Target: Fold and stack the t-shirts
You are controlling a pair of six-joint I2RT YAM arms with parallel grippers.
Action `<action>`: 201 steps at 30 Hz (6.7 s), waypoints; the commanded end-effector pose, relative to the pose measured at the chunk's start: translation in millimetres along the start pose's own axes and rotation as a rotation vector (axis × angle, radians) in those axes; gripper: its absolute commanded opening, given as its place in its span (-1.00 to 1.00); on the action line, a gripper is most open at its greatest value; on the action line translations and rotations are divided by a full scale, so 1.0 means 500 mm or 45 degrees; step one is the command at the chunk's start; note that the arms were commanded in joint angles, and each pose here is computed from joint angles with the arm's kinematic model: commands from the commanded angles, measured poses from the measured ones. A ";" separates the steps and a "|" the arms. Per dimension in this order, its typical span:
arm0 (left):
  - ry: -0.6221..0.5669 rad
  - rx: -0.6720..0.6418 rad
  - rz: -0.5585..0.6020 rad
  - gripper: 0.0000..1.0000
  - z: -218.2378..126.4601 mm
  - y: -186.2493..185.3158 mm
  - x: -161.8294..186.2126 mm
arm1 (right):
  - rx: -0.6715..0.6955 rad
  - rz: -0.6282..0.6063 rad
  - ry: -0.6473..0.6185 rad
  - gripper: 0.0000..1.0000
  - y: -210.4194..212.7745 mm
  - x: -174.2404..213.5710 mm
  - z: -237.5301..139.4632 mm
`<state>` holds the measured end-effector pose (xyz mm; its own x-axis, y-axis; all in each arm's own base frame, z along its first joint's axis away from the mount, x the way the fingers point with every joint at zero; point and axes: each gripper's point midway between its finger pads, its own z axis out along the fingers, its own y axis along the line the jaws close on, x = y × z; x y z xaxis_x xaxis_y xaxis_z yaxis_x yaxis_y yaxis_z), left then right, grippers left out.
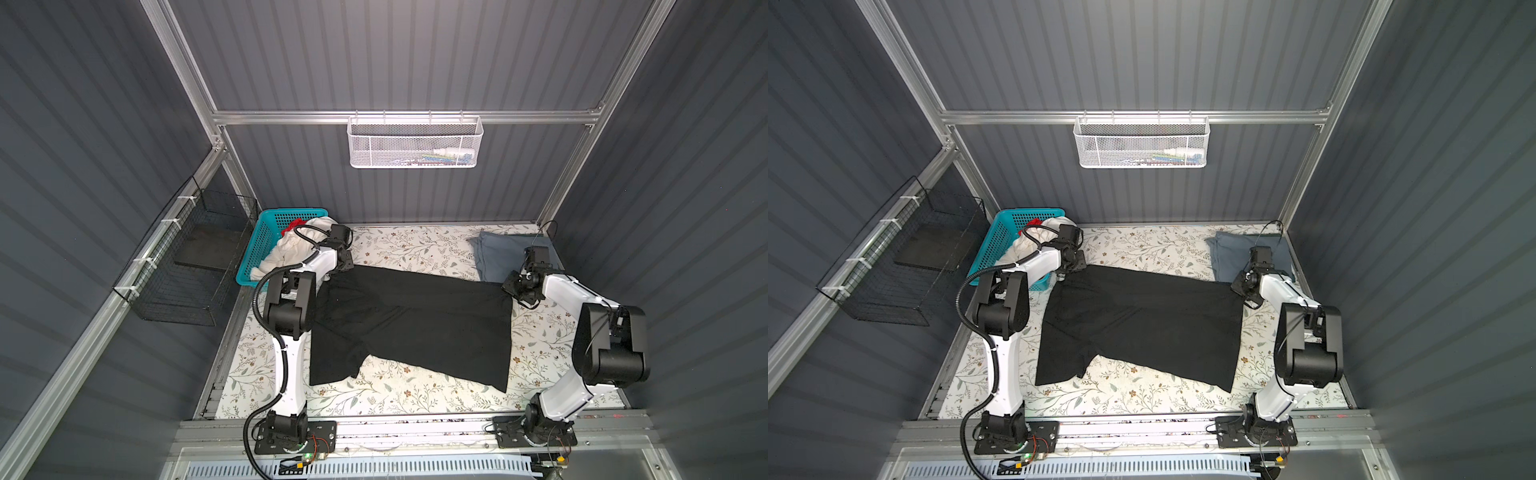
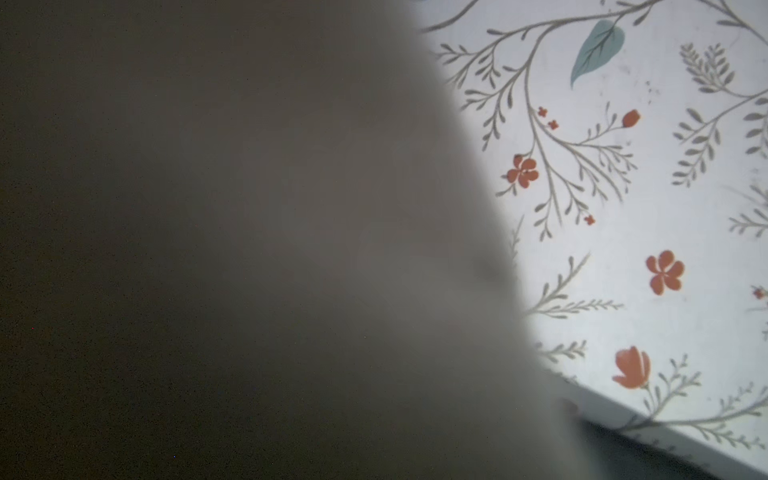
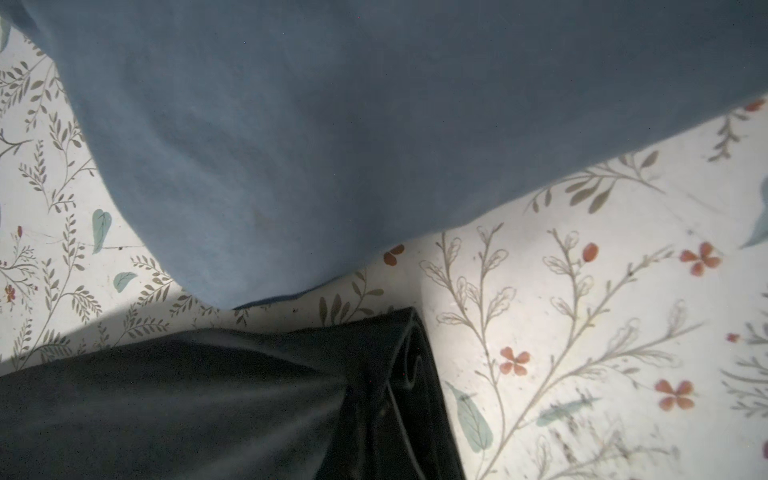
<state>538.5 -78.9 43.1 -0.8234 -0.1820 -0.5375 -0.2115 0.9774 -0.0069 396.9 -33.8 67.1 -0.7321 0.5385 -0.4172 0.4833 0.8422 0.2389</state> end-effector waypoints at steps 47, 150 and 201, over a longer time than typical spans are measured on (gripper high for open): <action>-0.171 0.529 -0.073 1.00 -0.170 -0.137 -0.096 | 0.039 0.089 -0.104 0.98 -0.048 -0.014 -0.112; 0.028 0.278 -0.107 -1.00 -0.404 0.115 0.306 | 0.260 -0.149 0.390 0.10 -0.113 0.555 -0.213; 0.162 0.352 -0.096 0.12 -0.395 0.106 0.374 | 0.108 -0.154 0.231 -1.00 0.020 0.463 -0.220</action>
<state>281.7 -84.0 113.8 -0.8567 -0.2603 -0.4453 -0.1417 0.9489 -0.2821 165.1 105.4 63.2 -0.8533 0.4647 -0.2366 0.4454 0.8854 0.1330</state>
